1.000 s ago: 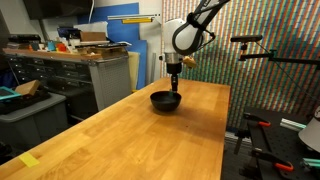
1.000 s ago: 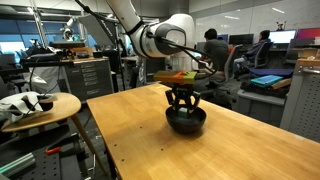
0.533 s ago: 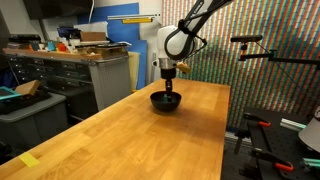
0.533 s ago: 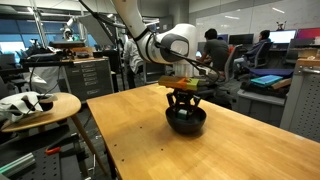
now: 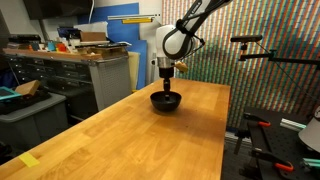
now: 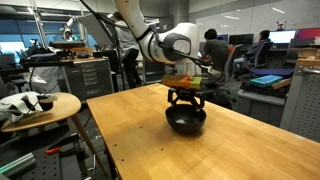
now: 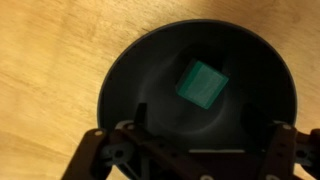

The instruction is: Put the green cube inside the the black bowl

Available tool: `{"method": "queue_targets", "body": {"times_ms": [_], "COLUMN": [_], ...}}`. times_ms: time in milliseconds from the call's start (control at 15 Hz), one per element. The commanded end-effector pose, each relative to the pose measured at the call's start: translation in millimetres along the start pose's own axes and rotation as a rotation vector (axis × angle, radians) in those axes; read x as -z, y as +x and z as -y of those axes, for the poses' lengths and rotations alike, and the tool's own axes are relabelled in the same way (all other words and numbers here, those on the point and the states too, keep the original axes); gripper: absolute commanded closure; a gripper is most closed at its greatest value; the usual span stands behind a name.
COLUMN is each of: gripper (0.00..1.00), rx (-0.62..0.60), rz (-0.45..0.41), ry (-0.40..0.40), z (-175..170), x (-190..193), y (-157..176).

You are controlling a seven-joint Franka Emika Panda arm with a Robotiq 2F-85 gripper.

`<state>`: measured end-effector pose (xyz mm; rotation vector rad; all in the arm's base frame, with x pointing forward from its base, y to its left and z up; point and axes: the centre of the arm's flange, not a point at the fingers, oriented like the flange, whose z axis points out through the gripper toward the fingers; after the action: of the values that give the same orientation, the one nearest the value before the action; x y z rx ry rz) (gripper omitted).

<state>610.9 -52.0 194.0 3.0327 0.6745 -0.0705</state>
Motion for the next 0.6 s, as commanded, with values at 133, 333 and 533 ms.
{"method": "queue_targets", "body": {"times_ms": [133, 333, 533], "gripper": [0.0, 0.0, 0.0], "rx": [-0.014, -0.043, -0.097], "rz": [-0.04, -0.035, -0.002], "ry": [-0.009, 0.004, 0.061], "z": [-11.5, -16.5, -19.8], "x": [49.0, 70.5, 88.3], "y": [-1.3, -5.4, -14.4]}}
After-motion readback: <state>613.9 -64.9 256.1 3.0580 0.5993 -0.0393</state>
